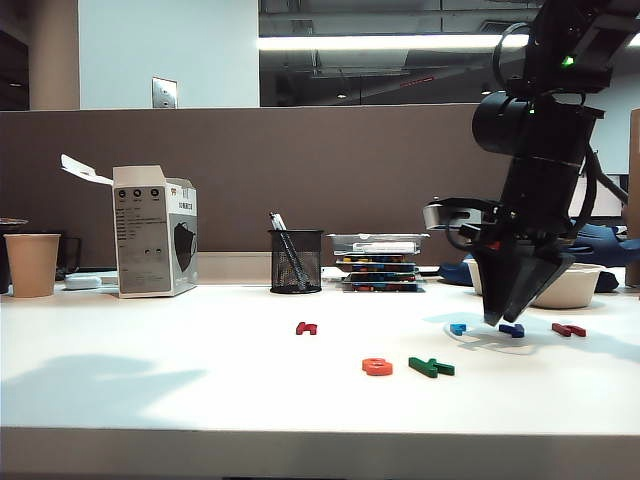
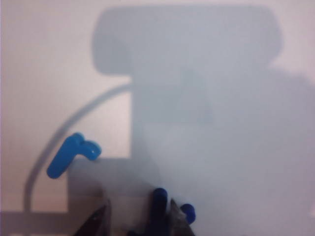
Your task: Select the appropriate letters from the row of letter magnets placed on the table to arrange into the word "sky".
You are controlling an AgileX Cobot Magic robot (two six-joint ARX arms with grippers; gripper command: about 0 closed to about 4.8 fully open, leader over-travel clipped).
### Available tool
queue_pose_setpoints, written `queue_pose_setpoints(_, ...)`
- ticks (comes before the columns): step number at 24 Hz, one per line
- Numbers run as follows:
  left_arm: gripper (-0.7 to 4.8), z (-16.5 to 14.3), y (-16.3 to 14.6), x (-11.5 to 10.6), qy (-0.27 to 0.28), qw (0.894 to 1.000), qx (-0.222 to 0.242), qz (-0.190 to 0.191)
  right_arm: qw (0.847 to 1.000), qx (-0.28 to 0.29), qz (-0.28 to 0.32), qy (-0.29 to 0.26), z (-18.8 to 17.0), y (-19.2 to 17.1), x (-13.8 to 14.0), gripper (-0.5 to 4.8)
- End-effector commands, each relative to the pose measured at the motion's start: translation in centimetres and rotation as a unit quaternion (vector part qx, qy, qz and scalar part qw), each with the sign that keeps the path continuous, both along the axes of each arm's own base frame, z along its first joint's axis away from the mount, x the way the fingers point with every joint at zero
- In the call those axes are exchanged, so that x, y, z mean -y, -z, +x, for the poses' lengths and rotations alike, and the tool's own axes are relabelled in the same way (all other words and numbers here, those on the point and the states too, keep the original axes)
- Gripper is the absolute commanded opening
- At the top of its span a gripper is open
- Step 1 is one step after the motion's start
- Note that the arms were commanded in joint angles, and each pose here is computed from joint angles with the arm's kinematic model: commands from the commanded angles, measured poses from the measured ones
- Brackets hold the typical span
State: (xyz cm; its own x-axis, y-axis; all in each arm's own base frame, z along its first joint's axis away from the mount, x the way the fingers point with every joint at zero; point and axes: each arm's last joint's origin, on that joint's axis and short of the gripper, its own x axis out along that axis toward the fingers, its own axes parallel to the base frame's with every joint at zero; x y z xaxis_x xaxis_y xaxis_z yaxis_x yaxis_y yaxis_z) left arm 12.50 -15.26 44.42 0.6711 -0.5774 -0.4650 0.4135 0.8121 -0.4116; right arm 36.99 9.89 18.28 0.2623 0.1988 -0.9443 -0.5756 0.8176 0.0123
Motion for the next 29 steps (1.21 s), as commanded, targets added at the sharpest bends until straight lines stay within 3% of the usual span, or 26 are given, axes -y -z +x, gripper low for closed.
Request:
queue_pose_setpoints(1, -0.05, -0.02, -0.23, -0.09, -0.002, 1.000, 0.006, -0.005, 1.000, -0.002, -0.003, -0.003, 0.14, 0.30, 0.05, 1.48)
queue_pose_setpoints(13, -0.05, -0.02, -0.23, -0.09, -0.002, 1.000, 0.006, -0.005, 1.000, -0.004, -0.030, -0.006, 0.15, 0.57, 0.39, 1.39)
queue_pose_setpoints(17, -0.05, -0.02, -0.23, -0.09, -0.002, 1.000, 0.006, -0.005, 1.000, -0.003, -0.030, -0.005, 0.19, 0.56, 0.47, 0.89)
queue_pose_setpoints(25, -0.05, -0.02, -0.23, -0.09, -0.002, 1.000, 0.006, -0.005, 0.999, 0.004, -0.046, 0.001, 0.30, 0.55, 0.64, 0.46)
queue_pose_setpoints(27, -0.05, -0.02, -0.23, -0.09, -0.002, 1.000, 0.006, -0.005, 0.999, 0.011, -0.044, 0.002, 0.43, 0.51, 0.61, 0.00)
queue_pose_setpoints(29, -0.05, -0.02, -0.23, -0.09, -0.002, 1.000, 0.006, -0.005, 0.999, 0.018, -0.042, 0.002, 0.57, 0.46, 0.58, -0.01)
